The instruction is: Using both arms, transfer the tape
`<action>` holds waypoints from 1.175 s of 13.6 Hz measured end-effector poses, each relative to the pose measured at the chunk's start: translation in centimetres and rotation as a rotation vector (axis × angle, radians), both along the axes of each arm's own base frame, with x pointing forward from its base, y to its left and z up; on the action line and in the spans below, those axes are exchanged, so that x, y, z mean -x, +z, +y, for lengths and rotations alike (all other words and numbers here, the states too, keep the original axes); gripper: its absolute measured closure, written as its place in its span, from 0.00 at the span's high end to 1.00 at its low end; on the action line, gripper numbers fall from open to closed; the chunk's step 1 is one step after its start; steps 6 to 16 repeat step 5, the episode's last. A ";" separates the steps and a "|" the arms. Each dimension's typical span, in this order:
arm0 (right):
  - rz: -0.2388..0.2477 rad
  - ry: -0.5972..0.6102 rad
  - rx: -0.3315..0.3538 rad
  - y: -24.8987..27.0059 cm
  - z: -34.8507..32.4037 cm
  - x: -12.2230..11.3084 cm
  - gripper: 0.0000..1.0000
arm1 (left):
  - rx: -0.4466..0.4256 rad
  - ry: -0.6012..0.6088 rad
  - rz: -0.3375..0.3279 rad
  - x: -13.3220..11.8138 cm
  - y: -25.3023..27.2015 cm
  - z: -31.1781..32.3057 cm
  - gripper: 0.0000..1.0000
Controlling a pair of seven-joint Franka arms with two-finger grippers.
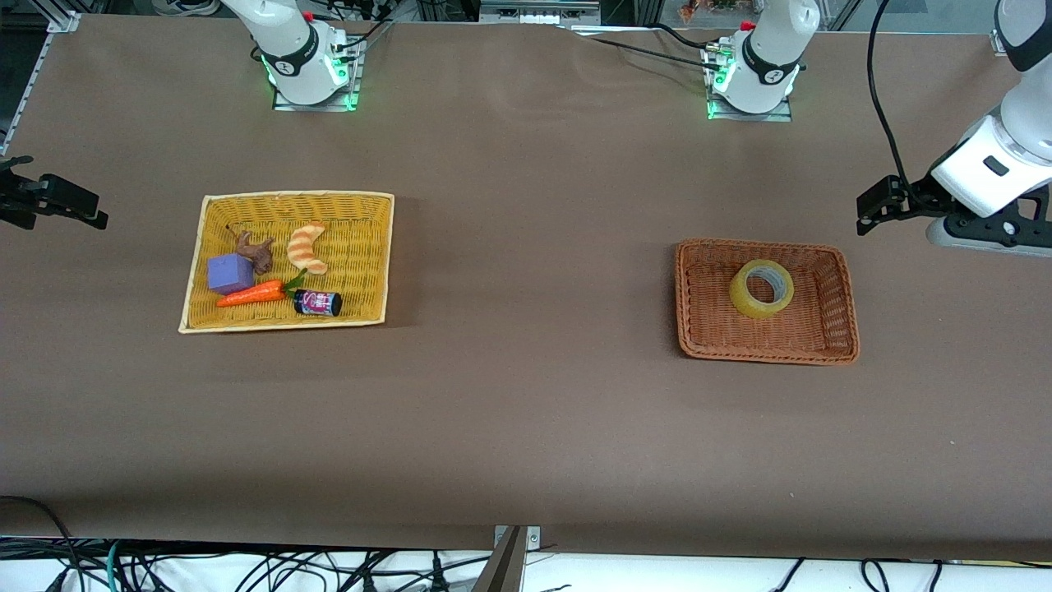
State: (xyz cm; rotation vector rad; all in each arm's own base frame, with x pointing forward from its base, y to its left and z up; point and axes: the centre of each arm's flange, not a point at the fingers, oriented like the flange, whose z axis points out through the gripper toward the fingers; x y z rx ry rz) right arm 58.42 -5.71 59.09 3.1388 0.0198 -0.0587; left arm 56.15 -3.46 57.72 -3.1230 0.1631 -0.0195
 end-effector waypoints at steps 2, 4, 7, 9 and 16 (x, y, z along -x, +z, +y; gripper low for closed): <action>0.000 0.000 0.000 0.0 0.0 0.0 1.00 | 0.000 0.006 -0.001 0.2 0.1 0.0 1.00; 0.000 0.000 0.000 0.0 0.0 0.0 1.00 | 0.000 0.012 -0.001 0.2 0.1 0.0 1.00; 0.000 0.000 0.000 0.0 0.0 0.0 1.00 | 0.000 0.013 -0.001 0.2 0.1 0.0 1.00; 0.000 0.000 0.000 0.0 0.0 0.0 1.00 | 0.000 0.013 -0.001 0.2 0.1 0.0 1.00; 0.000 0.000 0.000 0.0 0.0 0.0 1.00 | 0.000 0.013 -0.001 0.2 0.1 0.0 1.00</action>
